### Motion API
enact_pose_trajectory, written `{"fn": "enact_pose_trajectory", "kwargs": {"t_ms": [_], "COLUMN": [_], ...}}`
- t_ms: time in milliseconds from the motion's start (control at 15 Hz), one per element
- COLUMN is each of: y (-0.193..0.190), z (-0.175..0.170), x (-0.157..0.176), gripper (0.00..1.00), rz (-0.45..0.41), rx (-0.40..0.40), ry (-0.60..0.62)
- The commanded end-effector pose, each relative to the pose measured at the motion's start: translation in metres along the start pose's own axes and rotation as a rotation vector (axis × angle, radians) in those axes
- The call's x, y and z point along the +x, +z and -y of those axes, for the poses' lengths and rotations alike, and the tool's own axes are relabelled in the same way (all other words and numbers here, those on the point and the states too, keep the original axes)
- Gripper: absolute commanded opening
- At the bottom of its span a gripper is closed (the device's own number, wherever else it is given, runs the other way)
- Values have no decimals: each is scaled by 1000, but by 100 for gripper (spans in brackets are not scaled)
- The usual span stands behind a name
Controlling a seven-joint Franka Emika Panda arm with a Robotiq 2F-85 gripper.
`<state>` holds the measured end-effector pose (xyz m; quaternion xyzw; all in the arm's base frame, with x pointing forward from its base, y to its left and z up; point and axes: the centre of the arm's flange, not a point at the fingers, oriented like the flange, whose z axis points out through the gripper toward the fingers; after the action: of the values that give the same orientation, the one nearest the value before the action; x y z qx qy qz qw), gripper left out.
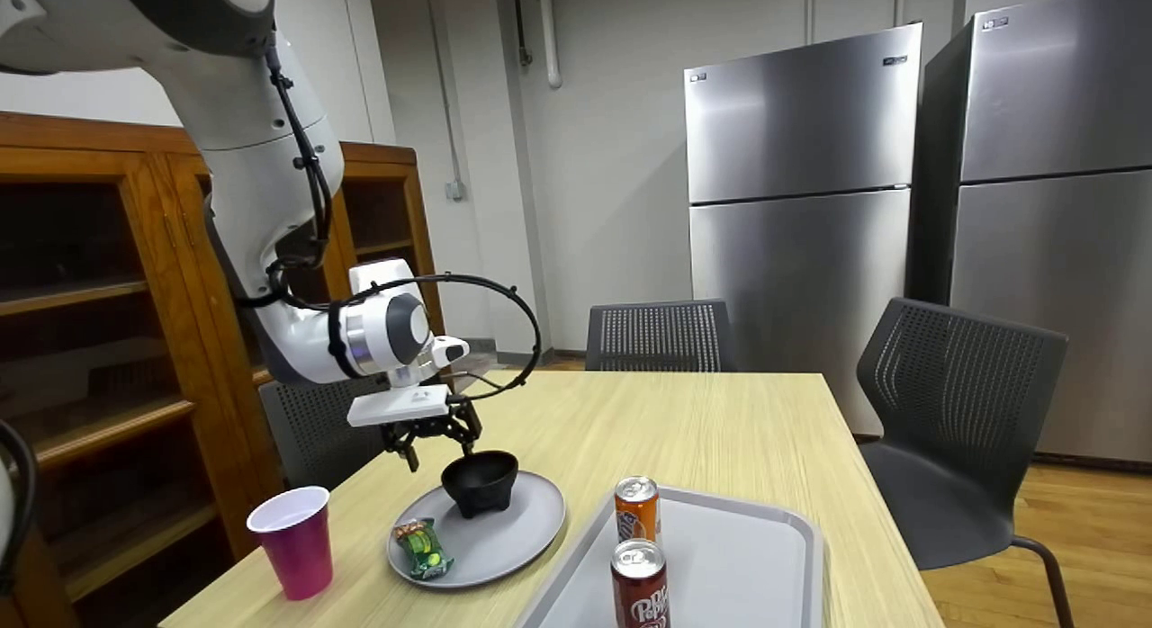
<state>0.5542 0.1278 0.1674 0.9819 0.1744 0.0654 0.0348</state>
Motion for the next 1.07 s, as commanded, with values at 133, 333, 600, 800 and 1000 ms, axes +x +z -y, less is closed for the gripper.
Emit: {"fn": "enact_pose_trajectory", "kwargs": {"t_ms": [133, 333, 600, 800, 1000], "y": [9, 13, 13, 13, 14], "z": [4, 3, 3, 2, 1], "x": [9, 8, 6, 6, 6], "gripper": [100, 100, 72, 49, 27], "rz": [0, 6, 6, 7, 9], "rx": [-10, -11, -13, -13, -14], "ry": [11, 12, 12, 14, 16]}}
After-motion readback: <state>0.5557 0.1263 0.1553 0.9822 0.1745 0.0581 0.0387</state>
